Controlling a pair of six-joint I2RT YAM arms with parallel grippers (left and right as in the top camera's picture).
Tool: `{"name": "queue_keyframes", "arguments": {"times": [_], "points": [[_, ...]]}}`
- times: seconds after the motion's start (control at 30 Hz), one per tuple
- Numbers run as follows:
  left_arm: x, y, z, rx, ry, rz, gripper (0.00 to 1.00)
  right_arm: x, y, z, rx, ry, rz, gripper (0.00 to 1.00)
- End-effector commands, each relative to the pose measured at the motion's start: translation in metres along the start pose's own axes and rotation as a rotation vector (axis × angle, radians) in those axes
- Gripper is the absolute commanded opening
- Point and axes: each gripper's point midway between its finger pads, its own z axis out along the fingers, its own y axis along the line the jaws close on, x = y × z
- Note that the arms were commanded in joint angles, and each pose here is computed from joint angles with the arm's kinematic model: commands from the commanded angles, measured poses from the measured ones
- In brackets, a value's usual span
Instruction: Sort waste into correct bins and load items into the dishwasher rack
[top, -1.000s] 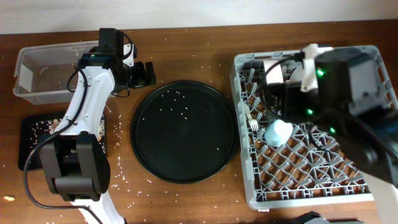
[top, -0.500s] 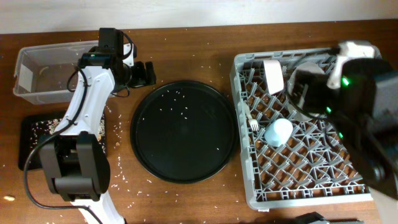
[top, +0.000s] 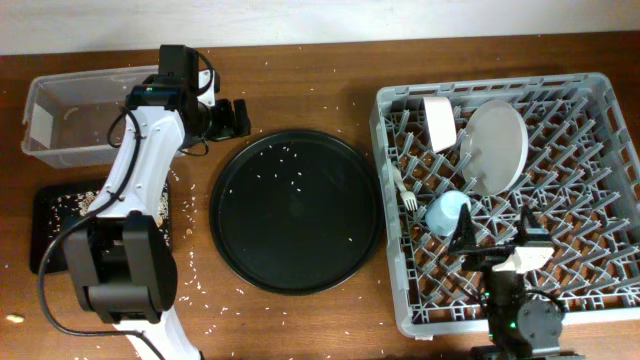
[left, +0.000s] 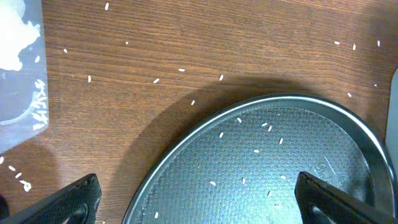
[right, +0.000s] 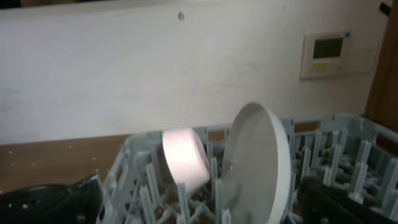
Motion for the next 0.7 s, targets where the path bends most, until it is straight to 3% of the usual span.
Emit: {"name": "queue_keyframes", "arguments": {"times": [0.0, 0.1, 0.57, 0.67], "points": [[-0.007, 0.001, -0.006, -0.001, -0.023, 0.000, 0.99, 0.014, 0.000, 0.000, -0.007, -0.010, 0.005, 0.98], [-0.007, 0.001, -0.006, -0.001, -0.023, 0.000, 0.99, 0.052, 0.006, -0.003, -0.051, 0.147, -0.004, 0.99], [-0.007, 0.001, -0.006, -0.001, -0.023, 0.000, 0.99, 0.053, 0.012, -0.003, -0.086, 0.151, -0.002, 0.98], [-0.007, 0.023, -0.010, -0.036, -0.019, -0.039, 0.99, 0.053, 0.012, -0.003, -0.086, 0.151, -0.002, 0.98]]}}
